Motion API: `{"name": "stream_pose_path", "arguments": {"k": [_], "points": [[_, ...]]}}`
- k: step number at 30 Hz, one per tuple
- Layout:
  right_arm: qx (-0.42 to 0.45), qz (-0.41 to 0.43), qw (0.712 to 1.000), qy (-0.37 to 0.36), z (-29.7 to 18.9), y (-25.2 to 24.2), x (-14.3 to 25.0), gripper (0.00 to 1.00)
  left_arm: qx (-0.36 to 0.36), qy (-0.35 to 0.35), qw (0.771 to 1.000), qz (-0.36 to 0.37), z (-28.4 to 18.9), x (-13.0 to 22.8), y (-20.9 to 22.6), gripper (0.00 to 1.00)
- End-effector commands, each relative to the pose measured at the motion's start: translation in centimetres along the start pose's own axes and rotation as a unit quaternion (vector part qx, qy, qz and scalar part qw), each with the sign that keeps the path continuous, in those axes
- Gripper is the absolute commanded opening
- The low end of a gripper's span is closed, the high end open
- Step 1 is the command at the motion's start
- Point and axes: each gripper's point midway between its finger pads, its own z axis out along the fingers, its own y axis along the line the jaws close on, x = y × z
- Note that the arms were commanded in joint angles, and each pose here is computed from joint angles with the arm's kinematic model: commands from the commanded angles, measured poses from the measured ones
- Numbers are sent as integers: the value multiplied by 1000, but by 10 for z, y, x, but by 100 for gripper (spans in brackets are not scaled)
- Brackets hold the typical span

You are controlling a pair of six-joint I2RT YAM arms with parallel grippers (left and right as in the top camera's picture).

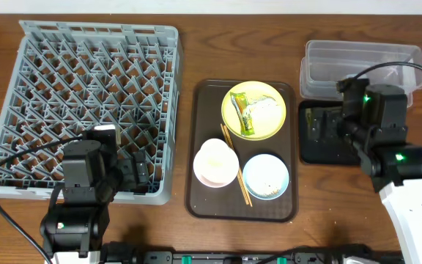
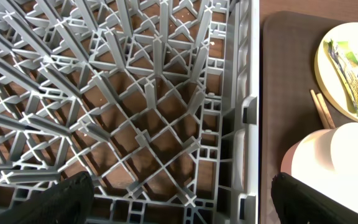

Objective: Sort waste into correct bins and load items into the dishwasher
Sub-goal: 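Reach the right gripper to the yellow plate and grasp the snack wrapper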

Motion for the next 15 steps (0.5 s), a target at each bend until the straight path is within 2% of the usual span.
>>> {"name": "stream_pose_path", "arguments": {"k": [1,2,6,10,15], "points": [[-120,-12,992,-26,-1,43,-19,97,9,-11,1000,1,-6,-8,-4,93],[-114,4,993,-31,2,43,-23,93,9,-11,1000,1,-6,-8,-4,93],[-88,25,995,-30,9,44,-36,91,9,-12,1000,1,-6,-8,-4,93],[-68,6,998,6,22,62,-46,90,9,-12,1000,1,-6,-8,-4,93],[-87,-22,994,62,60,99,-45,86,9,-13,1000,1,-6,-9,-4,93]]}}
